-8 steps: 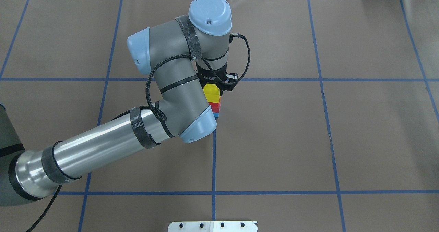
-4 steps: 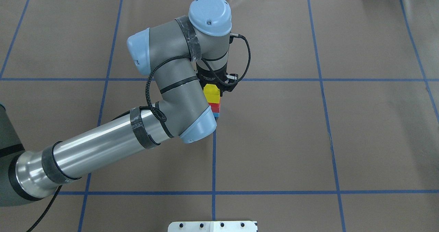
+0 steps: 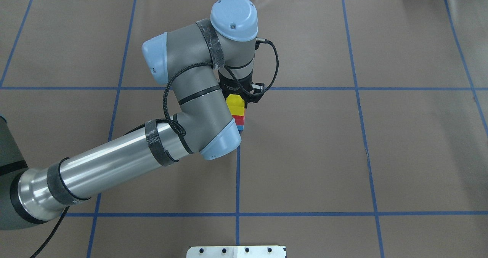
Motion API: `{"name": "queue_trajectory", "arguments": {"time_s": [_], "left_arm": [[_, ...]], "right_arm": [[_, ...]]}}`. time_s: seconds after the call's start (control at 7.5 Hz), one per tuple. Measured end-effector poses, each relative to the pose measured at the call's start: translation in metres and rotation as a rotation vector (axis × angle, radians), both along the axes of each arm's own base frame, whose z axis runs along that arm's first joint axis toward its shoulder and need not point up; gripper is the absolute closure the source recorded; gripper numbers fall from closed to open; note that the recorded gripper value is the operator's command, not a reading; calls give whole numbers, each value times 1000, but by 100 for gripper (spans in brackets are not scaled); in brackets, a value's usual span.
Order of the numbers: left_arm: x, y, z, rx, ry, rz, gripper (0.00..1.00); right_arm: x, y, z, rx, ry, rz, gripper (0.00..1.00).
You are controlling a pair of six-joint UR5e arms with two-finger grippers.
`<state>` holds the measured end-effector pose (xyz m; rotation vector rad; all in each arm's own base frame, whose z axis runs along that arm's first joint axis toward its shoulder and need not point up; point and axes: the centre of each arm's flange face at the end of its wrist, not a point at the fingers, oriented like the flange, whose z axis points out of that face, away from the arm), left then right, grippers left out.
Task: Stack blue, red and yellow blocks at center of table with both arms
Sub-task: 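Lower the yellow cube onto the red cube and open the left gripper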
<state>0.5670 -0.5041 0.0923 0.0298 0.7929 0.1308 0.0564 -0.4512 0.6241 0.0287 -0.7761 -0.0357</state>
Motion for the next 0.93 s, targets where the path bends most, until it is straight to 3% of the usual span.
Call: {"name": "queue_trajectory", "arguments": {"time_s": [0.93], "left_arm": [[5, 5, 10, -11, -10, 4, 100]], "right_arm": [[0, 0, -1, 2, 0, 0, 1]]}}
